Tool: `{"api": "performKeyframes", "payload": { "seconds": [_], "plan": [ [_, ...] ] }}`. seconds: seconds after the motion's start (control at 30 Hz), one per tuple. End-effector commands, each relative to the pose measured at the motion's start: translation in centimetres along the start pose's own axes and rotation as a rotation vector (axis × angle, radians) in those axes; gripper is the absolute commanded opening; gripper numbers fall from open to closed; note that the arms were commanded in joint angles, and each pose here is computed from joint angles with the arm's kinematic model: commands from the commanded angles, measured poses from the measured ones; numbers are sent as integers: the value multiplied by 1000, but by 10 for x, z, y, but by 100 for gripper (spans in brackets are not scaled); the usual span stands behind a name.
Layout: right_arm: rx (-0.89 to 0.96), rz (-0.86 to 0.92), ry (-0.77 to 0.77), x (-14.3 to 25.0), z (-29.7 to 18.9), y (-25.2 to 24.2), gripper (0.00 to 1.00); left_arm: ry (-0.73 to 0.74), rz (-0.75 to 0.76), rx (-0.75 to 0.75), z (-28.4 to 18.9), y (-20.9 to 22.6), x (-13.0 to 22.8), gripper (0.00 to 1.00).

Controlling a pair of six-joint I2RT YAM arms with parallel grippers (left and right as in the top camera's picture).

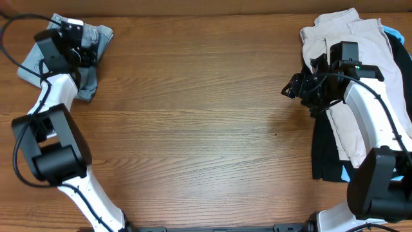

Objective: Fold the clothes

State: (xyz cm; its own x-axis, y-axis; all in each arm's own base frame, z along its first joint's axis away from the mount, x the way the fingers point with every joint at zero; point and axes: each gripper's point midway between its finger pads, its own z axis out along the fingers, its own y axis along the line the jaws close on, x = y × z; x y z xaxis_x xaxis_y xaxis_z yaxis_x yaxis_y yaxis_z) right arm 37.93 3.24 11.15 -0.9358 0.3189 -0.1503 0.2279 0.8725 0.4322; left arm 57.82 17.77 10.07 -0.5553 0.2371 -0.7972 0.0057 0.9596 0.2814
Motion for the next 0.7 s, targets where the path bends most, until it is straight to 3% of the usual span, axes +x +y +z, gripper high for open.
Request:
{"api": "performKeyframes", "payload": {
  "seconds": [0.0, 0.23, 0.67],
  "plan": [
    [-7, -34, -67, -12, -19, 10, 77, 54, 32, 10, 25, -8, 35, 89],
    [-7, -34, -67, -12, -19, 10, 77, 67, -45, 8, 43, -14, 58, 90],
    [3, -33, -68, -12, -19, 8, 77, 168, -414, -189, 53, 31, 122, 95]
  ]
}}
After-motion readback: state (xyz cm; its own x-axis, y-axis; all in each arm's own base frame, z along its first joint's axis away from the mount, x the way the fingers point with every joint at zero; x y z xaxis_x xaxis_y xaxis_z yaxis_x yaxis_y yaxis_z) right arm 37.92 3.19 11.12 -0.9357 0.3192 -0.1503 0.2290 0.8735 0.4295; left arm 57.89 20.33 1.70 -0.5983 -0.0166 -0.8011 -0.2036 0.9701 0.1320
